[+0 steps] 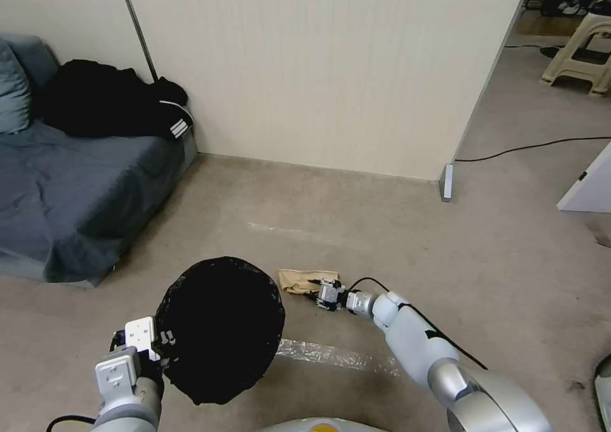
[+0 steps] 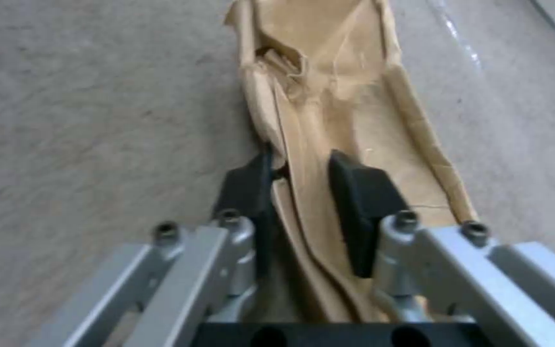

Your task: Pick up the trash bin, then pick up the garbage from the floor and place it into the trash bin.

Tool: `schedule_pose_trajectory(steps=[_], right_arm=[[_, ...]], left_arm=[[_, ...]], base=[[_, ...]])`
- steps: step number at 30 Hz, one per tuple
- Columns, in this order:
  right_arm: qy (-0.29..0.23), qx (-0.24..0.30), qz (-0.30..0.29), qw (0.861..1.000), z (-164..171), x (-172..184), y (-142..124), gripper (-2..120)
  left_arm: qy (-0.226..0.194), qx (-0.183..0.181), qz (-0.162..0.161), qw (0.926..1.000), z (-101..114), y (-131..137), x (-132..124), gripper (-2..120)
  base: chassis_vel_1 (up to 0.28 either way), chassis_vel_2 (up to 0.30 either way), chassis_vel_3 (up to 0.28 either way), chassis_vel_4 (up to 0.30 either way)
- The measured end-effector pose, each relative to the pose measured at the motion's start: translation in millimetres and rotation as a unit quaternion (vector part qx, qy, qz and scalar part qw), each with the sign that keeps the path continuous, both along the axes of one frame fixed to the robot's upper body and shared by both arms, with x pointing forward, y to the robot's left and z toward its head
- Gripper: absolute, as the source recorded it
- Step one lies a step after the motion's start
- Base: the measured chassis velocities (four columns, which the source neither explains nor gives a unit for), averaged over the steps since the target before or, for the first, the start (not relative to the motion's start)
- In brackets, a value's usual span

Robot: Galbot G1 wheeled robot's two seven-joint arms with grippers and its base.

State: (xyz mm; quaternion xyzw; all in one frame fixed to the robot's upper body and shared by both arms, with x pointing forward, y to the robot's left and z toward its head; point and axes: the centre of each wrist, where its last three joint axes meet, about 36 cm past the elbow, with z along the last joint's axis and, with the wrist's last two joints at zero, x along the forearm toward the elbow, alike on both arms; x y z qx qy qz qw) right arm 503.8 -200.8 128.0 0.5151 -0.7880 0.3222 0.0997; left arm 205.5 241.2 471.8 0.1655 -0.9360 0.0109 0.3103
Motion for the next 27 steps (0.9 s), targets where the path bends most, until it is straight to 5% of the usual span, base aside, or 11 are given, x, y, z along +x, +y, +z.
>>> schedule_pose_trajectory(steps=[5, 20, 27], right_arm=[[0.014, -0.002, 0.003, 1.000, -3, -5, -11, 0], [0.020, 0.005, -0.004, 1.000, -3, -5, -23, 0], [-0.041, 0.070, -0.051, 0.995, 12, -1, -16, 0]], left_arm=[[0.000, -0.001, -0.002, 1.0000, -1, 0, 1, 1], [-0.003, -0.004, -0.006, 1.0000, -1, -2, 3, 1], [-0.005, -0.004, -0.011, 0.9999, -2, 0, 7, 1]], base=[[0.000, 0.000, 0.000, 0.000], [0.000, 0.000, 0.000, 0.000], [0.000, 0.000, 0.000, 0.000]])
